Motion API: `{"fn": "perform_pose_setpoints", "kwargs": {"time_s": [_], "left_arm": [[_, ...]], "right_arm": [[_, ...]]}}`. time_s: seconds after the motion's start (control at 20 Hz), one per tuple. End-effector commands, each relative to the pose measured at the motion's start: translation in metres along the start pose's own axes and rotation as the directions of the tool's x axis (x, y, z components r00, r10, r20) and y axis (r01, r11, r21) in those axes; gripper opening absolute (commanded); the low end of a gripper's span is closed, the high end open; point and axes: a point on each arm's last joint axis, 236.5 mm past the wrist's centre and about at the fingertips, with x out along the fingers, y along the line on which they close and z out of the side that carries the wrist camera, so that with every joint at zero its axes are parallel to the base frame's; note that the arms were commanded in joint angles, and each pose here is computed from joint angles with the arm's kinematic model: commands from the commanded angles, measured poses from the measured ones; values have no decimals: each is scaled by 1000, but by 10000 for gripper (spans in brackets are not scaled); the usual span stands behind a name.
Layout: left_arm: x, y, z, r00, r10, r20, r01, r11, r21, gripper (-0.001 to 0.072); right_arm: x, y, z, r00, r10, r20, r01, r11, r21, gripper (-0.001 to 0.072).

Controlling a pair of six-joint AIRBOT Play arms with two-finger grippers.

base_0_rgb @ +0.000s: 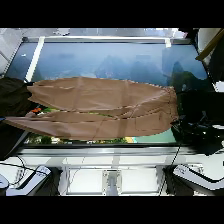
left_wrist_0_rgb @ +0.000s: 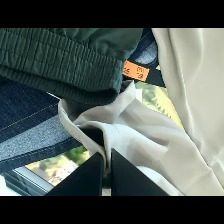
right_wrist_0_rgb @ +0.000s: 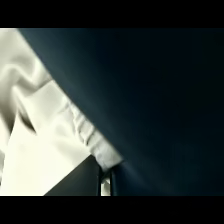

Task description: Fold the clothes and pants, and hang the long-sleeved shirts on hangers.

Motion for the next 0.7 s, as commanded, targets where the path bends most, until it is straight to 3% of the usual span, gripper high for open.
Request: {"fn": "perform_pose_setpoints", "kwargs": {"time_s": [0.0, 0.25, 0.35, 0.5, 0.65], "left_arm": [[-2, -1, -4, 1000, 0, -24, 1, 1000, 7, 11], [-22, 25, -18, 984, 139, -113, -130, 988, 83, 11], [-30, 19, -10, 987, 136, -90, -128, 988, 90, 11], [-36, -22, 36, 996, 43, 78, -50, 995, 91, 10], [-34, -60, 98, 948, 3, 318, -23, 998, 59, 10]], "right_arm": [[-29, 27, -4, 998, 37, -54, -42, 994, -103, 27], [-138, 41, -19, 986, -148, -82, 110, 929, -354, 27], [-164, 49, -18, 979, -204, -13, 186, 916, -355, 26], [-165, 68, -9, 984, -171, 44, 176, 923, -342, 25], [-139, 82, 19, 983, -158, 95, 180, 928, -326, 26]]}}
